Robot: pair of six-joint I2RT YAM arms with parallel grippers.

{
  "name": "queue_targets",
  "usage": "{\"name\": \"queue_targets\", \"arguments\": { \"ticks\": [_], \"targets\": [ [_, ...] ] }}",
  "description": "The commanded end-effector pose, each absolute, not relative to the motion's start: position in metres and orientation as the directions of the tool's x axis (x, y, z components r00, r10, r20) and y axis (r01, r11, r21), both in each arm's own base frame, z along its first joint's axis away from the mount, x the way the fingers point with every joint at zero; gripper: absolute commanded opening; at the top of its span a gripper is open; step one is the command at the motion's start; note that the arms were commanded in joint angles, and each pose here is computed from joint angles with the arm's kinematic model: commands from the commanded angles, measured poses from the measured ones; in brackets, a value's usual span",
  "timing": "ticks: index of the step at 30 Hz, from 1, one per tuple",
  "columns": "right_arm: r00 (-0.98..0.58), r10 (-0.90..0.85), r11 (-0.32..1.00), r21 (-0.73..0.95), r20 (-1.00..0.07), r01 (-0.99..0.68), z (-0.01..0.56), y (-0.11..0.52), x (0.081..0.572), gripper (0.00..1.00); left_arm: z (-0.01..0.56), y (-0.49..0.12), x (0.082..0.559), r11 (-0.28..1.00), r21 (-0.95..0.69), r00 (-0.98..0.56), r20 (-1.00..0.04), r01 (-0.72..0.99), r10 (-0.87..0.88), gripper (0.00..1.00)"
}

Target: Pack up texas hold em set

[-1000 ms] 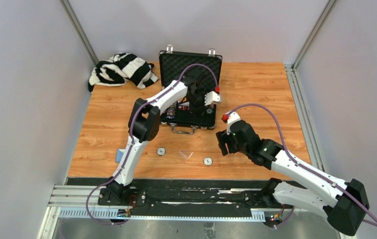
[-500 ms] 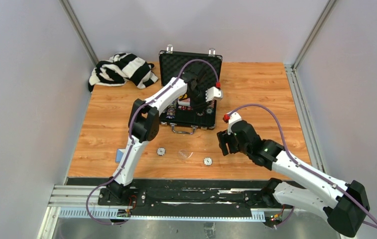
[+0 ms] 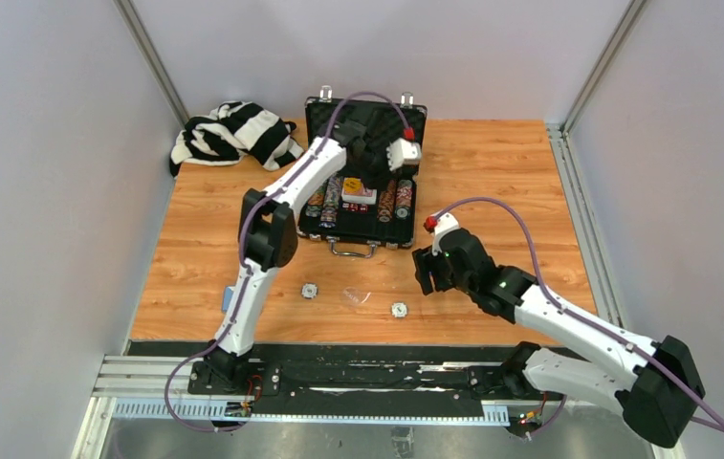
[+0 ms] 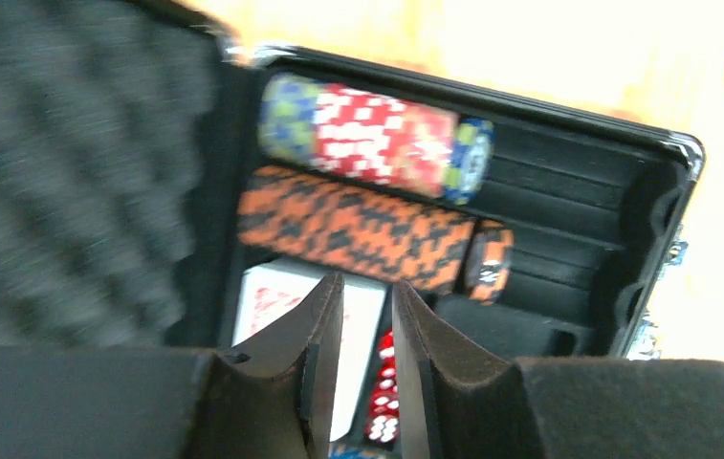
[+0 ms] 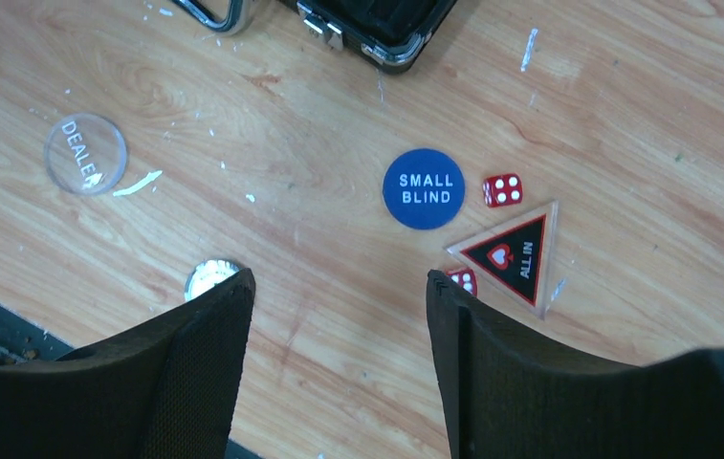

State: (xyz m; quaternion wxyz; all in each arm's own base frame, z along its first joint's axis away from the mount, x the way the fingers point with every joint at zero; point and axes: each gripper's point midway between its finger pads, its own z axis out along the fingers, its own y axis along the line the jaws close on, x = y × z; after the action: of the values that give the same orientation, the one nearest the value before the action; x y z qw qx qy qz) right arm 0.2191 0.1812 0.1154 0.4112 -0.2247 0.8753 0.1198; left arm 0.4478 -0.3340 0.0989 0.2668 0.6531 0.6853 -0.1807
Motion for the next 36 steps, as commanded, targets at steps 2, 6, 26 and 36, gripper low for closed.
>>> {"name": "queue_targets", "arguments": {
  "ticks": [2, 6, 26, 36],
  "targets": [
    [-0.543, -0.266, 0.875, 0.037, -0.797, -0.483, 0.121, 0.199, 0.247, 0.64, 0.201, -0.32, 0.489, 0.241, 0.157, -0.005, -0.829, 0.958, 0.559, 0.29],
    [-0.532, -0.256, 0.86, 0.061, -0.807, -0.506, 0.127, 0.221, 0.265, 0.63, 0.221, -0.303, 0.498, 0.323, 0.13, -0.028, -0.897, 0.937, 0.442, 0.29],
    [-0.641, -0.283, 0.856, 0.114, -0.714, -0.505, 0.101, 0.279, 0.339, 0.12, 0.259, -0.126, 0.376, 0.978, -0.141, -0.067, -0.989, 0.153, -0.132, 0.47],
    [-0.715, -0.248, 0.885, 0.148, -0.654, -0.442, 0.068, 0.278, 0.393, 0.01, 0.237, -0.131, 0.329, 0.955, -0.139, -0.075, -0.989, 0.262, -0.124, 0.47]
  ]
}}
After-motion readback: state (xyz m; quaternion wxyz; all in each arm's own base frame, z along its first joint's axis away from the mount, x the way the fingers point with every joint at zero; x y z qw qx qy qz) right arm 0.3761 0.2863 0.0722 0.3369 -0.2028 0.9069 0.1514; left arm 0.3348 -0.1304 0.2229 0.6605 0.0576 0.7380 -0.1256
